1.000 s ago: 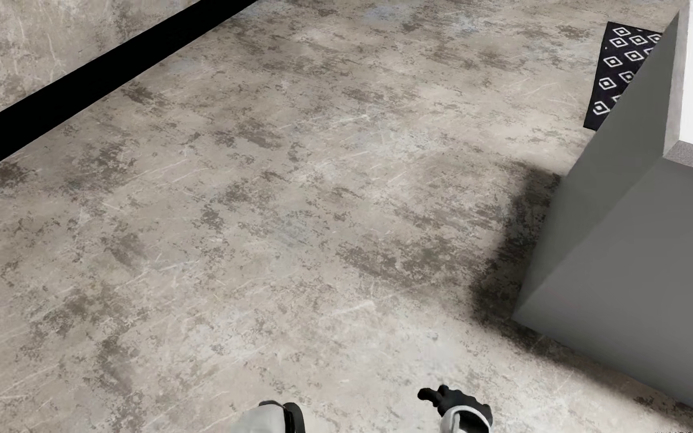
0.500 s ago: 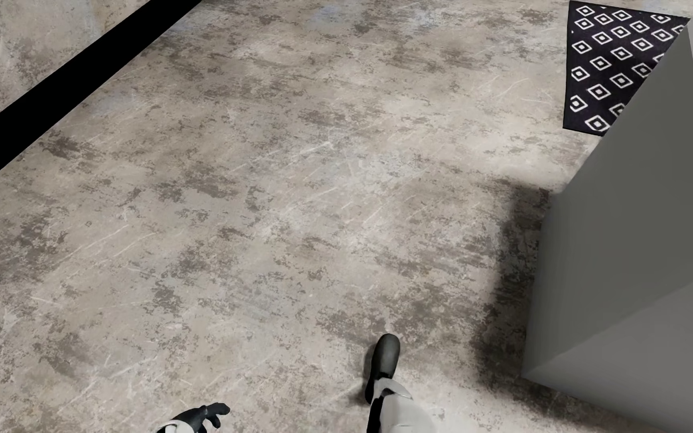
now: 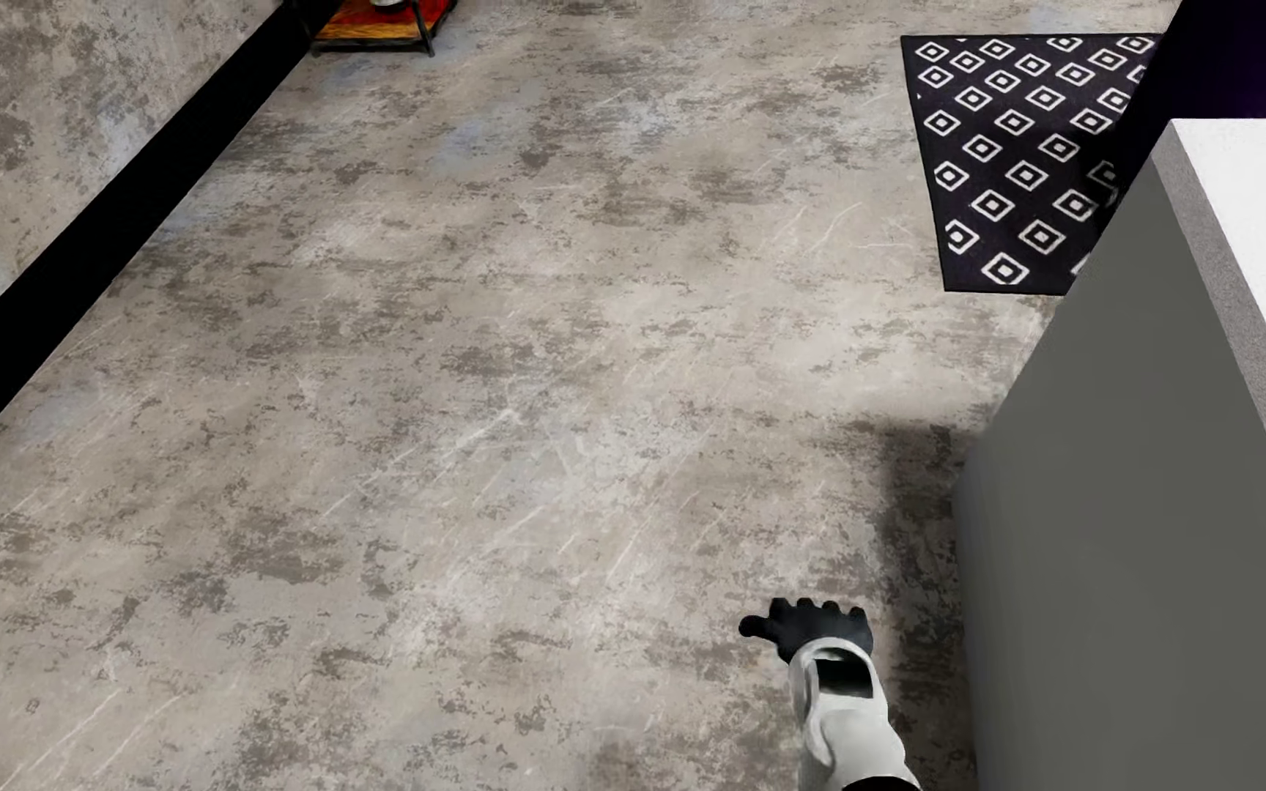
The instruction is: Go around the counter
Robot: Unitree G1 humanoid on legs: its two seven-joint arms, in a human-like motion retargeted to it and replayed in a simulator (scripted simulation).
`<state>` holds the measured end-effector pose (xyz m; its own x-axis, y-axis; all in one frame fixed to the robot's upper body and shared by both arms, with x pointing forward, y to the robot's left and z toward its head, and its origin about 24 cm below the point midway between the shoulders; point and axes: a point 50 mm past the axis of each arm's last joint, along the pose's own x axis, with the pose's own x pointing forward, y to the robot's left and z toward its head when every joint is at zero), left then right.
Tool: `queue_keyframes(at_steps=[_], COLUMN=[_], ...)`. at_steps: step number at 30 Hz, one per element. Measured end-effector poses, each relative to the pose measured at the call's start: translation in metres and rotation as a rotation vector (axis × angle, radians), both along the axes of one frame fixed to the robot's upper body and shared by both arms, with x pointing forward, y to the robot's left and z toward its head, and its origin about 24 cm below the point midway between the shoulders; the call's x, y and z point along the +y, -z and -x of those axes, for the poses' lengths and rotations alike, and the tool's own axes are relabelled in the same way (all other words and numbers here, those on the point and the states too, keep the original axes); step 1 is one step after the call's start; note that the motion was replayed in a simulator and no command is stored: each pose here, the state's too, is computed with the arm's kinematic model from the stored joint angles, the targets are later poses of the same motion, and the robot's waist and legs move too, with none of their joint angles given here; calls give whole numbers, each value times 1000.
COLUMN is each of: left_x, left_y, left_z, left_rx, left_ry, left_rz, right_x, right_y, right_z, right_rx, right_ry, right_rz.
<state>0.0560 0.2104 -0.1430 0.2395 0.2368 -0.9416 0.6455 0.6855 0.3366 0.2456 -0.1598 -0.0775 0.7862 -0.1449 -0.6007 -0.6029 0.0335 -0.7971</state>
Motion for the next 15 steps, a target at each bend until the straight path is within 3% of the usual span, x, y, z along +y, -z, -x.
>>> queue_keyframes(at_steps=[2, 3, 4, 5, 8, 10, 13, 15], left_x=[2, 1, 0, -2, -4, -12, -25, -34], left_y=[0, 0, 0, -1, -4, -3, 4, 4], left_z=[2, 1, -1, -5, -15, -18, -22, -35], left_rx=[-2, -10, -18, -30, -77, -111, -83, -131], left_ry=[-17, -22, -8, 11, 15, -47, -71, -21], left_rz=[-3, 0, 3, 5, 0, 26, 41, 52], right_x=[7, 10, 10, 6, -10, -33, -70, -71], right_y=[-28, -37, -44, -46, -23, 13, 65, 77], right_z=[-23, -29, -31, -30, -1, 42, 163, 247], right_rx=[-207, -267, -308, -337, -231, -15, 403, 706], right_ry=[171, 198, 204, 199, 140, 183, 564, 642], right_rz=[-302, -405, -444, -431, -233, -115, -23, 17])
